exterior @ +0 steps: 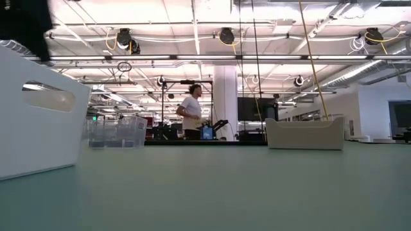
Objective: Sort & place blocks by color
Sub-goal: Put the light green block into the gray bin, then return to Home Position
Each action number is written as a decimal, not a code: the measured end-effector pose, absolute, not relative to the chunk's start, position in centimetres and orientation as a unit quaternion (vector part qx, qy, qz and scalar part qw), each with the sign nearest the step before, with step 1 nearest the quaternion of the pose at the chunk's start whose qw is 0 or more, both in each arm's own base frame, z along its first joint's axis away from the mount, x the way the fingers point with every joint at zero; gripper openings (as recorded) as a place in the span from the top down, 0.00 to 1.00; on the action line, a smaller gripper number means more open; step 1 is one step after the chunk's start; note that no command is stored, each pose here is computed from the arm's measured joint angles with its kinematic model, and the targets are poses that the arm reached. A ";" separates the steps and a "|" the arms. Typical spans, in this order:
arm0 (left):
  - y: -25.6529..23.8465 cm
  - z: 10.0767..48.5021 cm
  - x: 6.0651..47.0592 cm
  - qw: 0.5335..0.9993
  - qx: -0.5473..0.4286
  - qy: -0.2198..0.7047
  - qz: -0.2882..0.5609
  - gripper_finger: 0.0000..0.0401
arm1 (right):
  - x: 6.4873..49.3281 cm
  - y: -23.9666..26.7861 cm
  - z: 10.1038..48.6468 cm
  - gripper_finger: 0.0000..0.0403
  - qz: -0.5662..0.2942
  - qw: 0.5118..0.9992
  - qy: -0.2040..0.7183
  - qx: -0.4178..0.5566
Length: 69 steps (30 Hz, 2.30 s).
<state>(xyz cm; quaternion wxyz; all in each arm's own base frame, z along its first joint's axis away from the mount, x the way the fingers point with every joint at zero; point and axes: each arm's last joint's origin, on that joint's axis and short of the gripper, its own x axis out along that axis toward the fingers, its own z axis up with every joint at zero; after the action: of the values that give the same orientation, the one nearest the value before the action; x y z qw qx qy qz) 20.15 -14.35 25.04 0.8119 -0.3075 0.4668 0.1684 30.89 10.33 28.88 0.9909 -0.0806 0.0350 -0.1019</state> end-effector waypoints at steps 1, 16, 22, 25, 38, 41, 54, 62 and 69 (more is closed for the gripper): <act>-14.1 25.4 20.2 0.821 -0.308 0.450 0.170 0.32 | 30.7 10.0 29.7 0.72 -0.106 0.991 0.017 -0.084; -8.9 27.7 23.9 0.900 -0.233 0.271 0.250 0.32 | 29.6 5.4 33.4 0.71 -0.218 0.972 -0.062 -0.069; -5.9 28.1 25.3 0.899 -0.225 0.244 0.285 0.32 | 28.2 0.8 32.2 0.71 -0.289 0.955 0.056 -0.031; -4.6 28.4 25.8 0.899 -0.223 0.229 0.300 0.32 | 26.6 -1.7 31.5 0.71 -0.332 0.934 0.130 -0.017; -0.2 29.3 27.0 0.886 -0.253 0.159 0.353 0.32 | 19.3 -10.1 26.1 0.71 -0.523 0.772 0.335 0.137; 0.5 29.4 27.0 0.882 -0.257 0.151 0.365 0.32 | 18.5 -11.2 23.9 0.71 -0.512 0.767 0.345 0.177; 1.4 30.6 27.7 0.895 -0.257 0.090 0.353 0.32 | 16.7 -12.9 20.5 0.60 -0.519 0.752 0.349 0.206; 1.4 30.6 27.7 0.917 -0.162 0.127 0.342 0.32 | 16.3 -13.3 20.5 0.42 -0.523 0.749 0.355 0.197; 1.3 30.8 27.2 0.914 -0.184 0.129 0.338 0.32 | 15.8 -12.9 21.8 0.35 -0.508 0.772 0.346 0.161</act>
<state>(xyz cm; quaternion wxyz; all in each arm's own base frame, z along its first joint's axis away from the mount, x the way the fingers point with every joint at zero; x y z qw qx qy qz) 27.17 1.34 30.82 0.9138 -0.1844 0.1295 0.3378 15.76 -12.85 21.84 0.7722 0.1608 0.3460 -0.5081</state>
